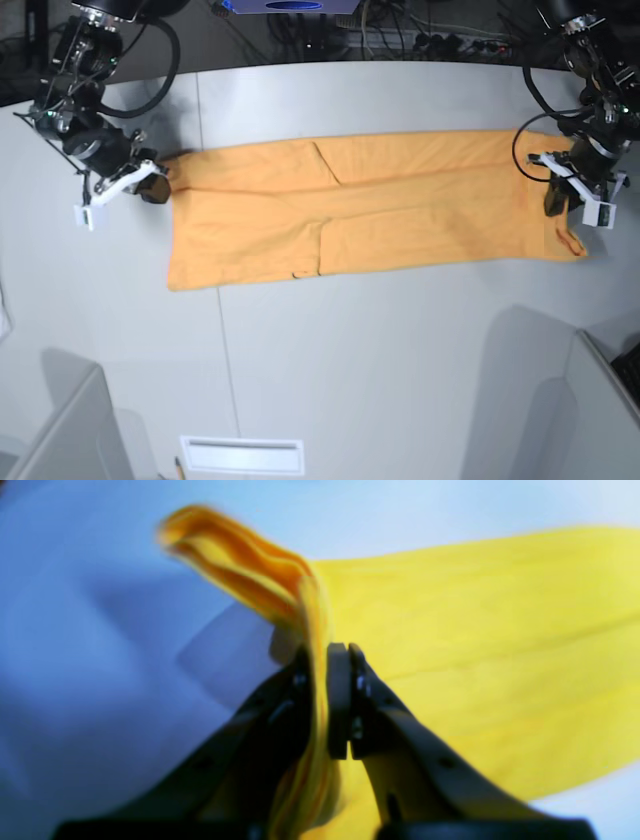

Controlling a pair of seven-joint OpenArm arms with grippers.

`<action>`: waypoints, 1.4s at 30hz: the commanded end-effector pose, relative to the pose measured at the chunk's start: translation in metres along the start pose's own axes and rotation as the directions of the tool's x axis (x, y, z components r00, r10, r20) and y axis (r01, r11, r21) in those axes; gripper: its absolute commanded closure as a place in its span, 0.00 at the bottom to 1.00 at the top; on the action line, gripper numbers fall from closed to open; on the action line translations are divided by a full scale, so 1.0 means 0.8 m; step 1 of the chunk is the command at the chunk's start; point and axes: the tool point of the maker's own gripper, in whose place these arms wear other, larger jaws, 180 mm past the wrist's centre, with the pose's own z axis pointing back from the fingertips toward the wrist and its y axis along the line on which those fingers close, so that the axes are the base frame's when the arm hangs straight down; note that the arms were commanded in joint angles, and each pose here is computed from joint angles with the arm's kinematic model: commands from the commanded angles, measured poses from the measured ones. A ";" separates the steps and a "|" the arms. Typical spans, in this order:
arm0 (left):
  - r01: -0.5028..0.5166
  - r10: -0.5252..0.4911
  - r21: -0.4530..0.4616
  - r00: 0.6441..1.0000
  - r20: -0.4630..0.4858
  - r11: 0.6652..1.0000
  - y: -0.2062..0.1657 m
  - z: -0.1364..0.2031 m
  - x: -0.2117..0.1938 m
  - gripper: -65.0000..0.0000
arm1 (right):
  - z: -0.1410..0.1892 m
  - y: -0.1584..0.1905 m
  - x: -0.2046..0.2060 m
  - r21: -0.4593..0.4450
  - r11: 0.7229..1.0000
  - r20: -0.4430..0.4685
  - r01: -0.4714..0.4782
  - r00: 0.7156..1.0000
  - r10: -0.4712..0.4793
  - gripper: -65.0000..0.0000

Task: Fold the T-shirt properly
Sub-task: 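Grasp the strip end with the left gripper and lift it, then carry the strip end toward the middle and lay it down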

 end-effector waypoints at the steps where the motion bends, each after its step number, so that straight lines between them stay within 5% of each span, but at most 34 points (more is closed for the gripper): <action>1: 0.010 -0.010 -0.004 0.999 0.054 1.000 -0.009 0.002 0.021 1.00 | 0.005 0.005 0.017 0.012 1.000 0.044 -0.022 0.999 0.021 1.00; 17: -0.044 0.045 -0.198 0.999 0.000 0.979 -0.148 -0.043 0.012 1.00 | 0.004 0.004 0.016 0.011 1.000 0.042 -0.020 0.999 0.019 1.00; 36: -0.076 0.086 -0.325 0.996 0.014 0.943 -0.223 -0.061 0.024 1.00 | 0.004 0.003 0.014 0.010 1.000 0.039 -0.017 0.999 0.017 1.00; 42: -0.106 0.091 -0.334 0.994 -0.061 0.937 -0.230 -0.074 0.014 1.00 | 0.005 0.003 0.014 0.010 1.000 0.038 -0.018 0.999 0.018 1.00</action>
